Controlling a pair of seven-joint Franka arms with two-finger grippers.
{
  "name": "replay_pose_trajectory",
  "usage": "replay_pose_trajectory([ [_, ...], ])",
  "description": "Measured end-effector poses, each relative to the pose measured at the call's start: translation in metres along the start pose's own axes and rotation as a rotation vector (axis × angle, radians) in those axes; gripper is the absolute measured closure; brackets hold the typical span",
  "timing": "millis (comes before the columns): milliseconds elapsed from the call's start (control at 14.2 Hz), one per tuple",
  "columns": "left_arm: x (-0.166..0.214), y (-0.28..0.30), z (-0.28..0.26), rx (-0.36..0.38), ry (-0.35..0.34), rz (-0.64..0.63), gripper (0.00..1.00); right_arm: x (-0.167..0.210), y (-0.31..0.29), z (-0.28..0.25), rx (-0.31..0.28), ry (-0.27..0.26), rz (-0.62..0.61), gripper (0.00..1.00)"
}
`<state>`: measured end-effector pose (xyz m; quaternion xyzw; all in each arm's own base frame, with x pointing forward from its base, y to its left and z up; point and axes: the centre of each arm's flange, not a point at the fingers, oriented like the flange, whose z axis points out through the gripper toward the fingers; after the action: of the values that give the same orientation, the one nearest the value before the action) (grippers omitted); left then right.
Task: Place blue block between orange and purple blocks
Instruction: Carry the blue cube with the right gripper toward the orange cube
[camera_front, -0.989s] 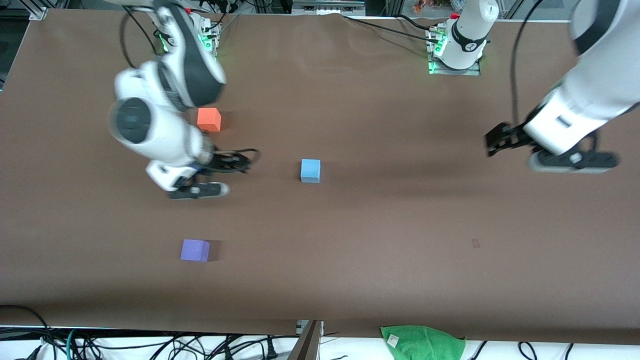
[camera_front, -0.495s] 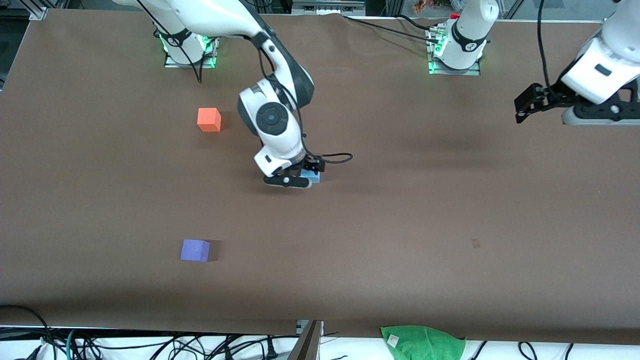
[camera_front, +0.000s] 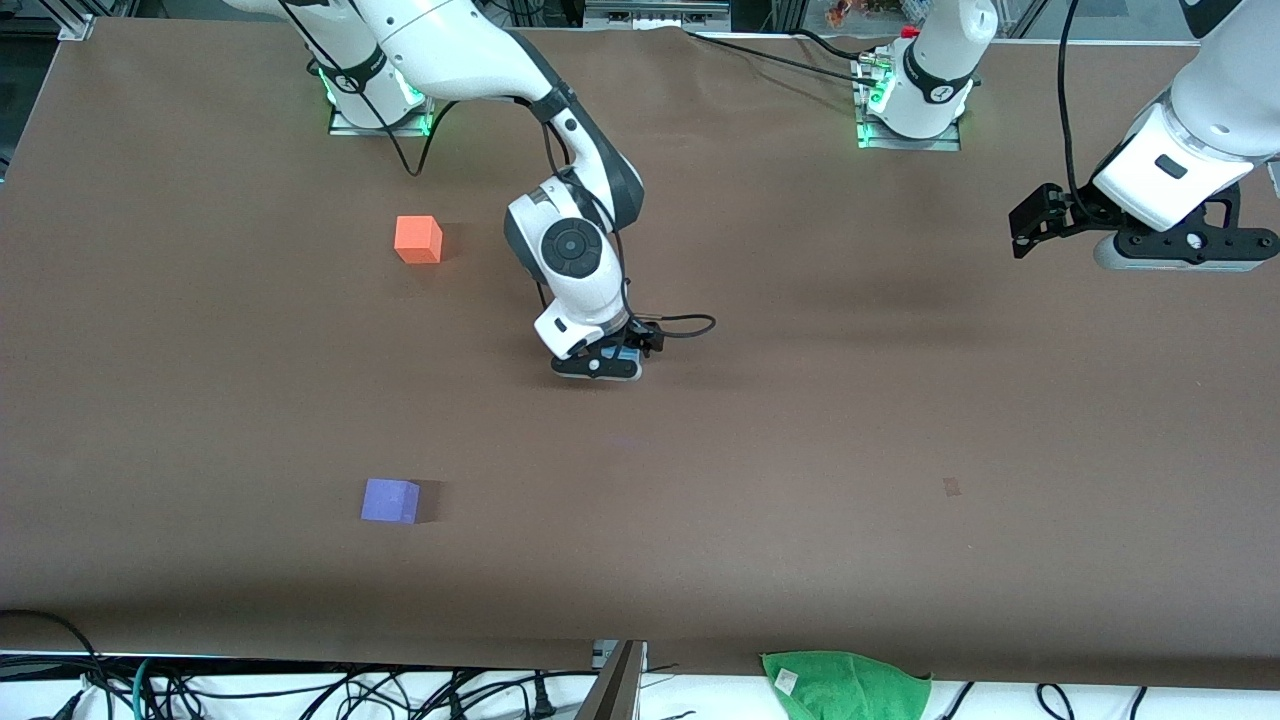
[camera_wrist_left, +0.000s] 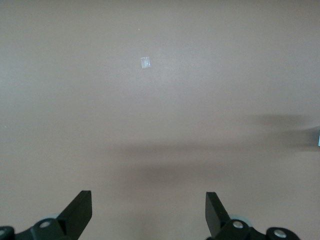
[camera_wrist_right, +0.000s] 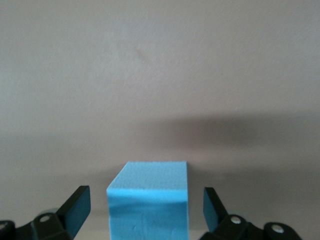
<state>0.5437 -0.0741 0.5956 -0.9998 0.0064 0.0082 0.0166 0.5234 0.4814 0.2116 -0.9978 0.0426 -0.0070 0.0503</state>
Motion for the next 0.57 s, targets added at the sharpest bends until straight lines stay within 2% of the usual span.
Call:
replay_pose_trajectory([
  [71,-0.002,-0.001,0.003,-0.001,-0.007,-0.001,0.0,-0.004,-0.003,0.003,-0.004,-0.004,-0.006,0.02],
  [283,-0.013,-0.002,0.003,0.003,-0.025,-0.002,0.0,-0.007,-0.001,0.011,-0.014,-0.01,-0.007,0.37],
  [424,-0.024,0.0,-0.014,0.002,-0.001,0.001,0.0,-0.001,0.005,0.01,-0.027,-0.01,0.003,0.41],
  [565,-0.033,0.004,-0.028,0.003,0.022,0.0,0.0,0.021,0.03,0.002,-0.085,-0.017,0.011,0.44],
])
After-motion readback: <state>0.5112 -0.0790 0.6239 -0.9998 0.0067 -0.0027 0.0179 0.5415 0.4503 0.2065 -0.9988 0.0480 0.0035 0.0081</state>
